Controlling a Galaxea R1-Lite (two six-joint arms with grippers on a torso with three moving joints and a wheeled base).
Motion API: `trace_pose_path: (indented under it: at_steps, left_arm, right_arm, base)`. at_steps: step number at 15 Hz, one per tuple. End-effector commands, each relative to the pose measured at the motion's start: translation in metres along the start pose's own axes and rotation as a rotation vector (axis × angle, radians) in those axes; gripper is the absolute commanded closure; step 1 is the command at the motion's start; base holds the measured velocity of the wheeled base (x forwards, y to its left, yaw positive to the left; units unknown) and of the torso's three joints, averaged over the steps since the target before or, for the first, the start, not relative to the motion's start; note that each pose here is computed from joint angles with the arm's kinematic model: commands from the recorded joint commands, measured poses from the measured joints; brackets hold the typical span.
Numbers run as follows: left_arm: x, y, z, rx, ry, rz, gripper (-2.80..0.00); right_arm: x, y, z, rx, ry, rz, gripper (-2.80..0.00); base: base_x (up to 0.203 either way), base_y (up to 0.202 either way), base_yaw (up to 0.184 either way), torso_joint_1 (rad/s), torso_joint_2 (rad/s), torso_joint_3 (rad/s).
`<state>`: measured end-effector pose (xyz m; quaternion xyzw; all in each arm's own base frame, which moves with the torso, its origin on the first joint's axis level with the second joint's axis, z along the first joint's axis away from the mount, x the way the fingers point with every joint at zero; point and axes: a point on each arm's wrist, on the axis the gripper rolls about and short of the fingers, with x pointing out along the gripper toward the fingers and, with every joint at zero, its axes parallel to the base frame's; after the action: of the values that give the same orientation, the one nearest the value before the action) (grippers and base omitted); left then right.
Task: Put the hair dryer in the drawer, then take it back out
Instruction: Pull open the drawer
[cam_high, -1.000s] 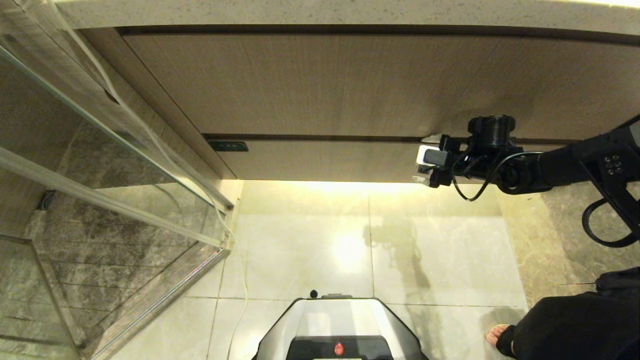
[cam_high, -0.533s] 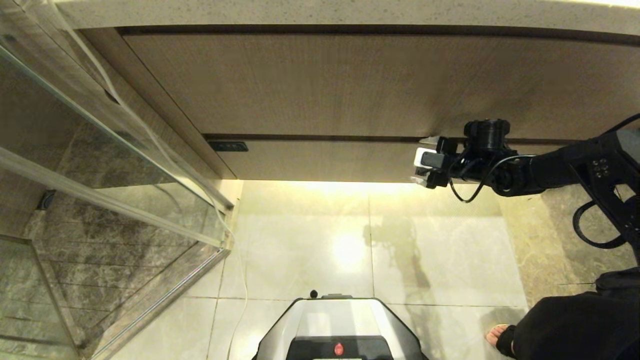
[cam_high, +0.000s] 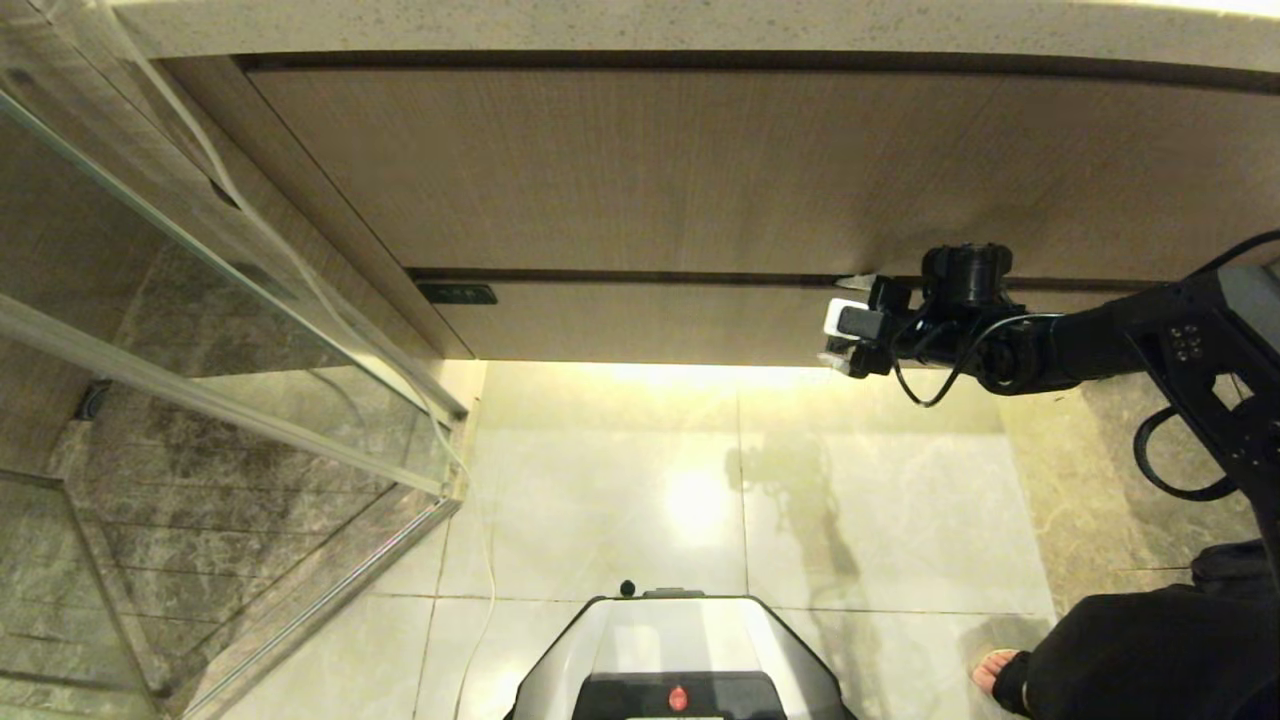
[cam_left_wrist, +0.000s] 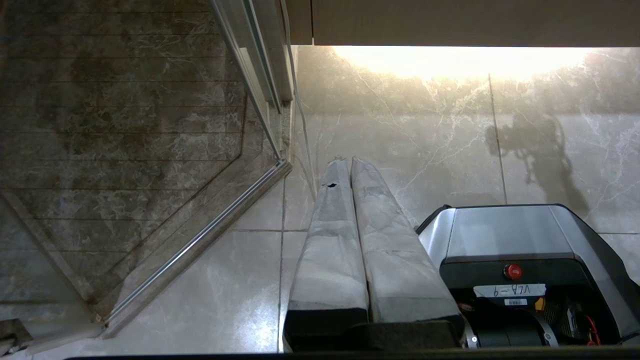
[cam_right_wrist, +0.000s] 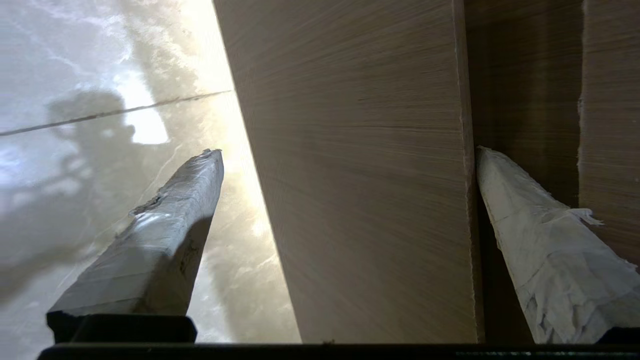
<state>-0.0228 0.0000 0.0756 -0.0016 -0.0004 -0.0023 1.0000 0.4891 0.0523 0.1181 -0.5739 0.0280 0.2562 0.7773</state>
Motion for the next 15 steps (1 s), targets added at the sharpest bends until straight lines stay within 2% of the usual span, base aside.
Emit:
trace_pose_path:
  at_steps: [1, 6, 11, 15]
  left_arm:
    - [0.0, 0.0, 0.0, -0.001, 0.001, 0.0, 0.0]
    - [0.0, 0.0, 0.0, -0.001, 0.0, 0.0, 0.0]
    - [0.0, 0.0, 0.0, 0.0, 0.001, 0.0, 0.0]
    - [0.0, 0.0, 0.0, 0.0, 0.0, -0.001, 0.0]
  right_arm:
    - [-0.001, 0.012, -0.008, 0.033, 0.059, 0.105, -2.8]
    - [-0.006, 0.017, -0.007, 0.079, 0.087, 0.174, -2.8]
    - [-0.013, 0.015, -0.005, 0.088, 0.102, 0.198, -2.8]
    - [-0.025, 0.02, -0.004, 0.102, 0.198, 0.267, -2.8]
  base:
    - [0.0, 0.0, 0.0, 0.0, 0.0, 0.0]
    - [0.0, 0.0, 0.0, 0.0, 0.0, 0.0]
    - [0.0, 0.0, 0.0, 0.0, 0.0, 0.0]
    - [0.0, 0.0, 0.0, 0.0, 0.0, 0.0]
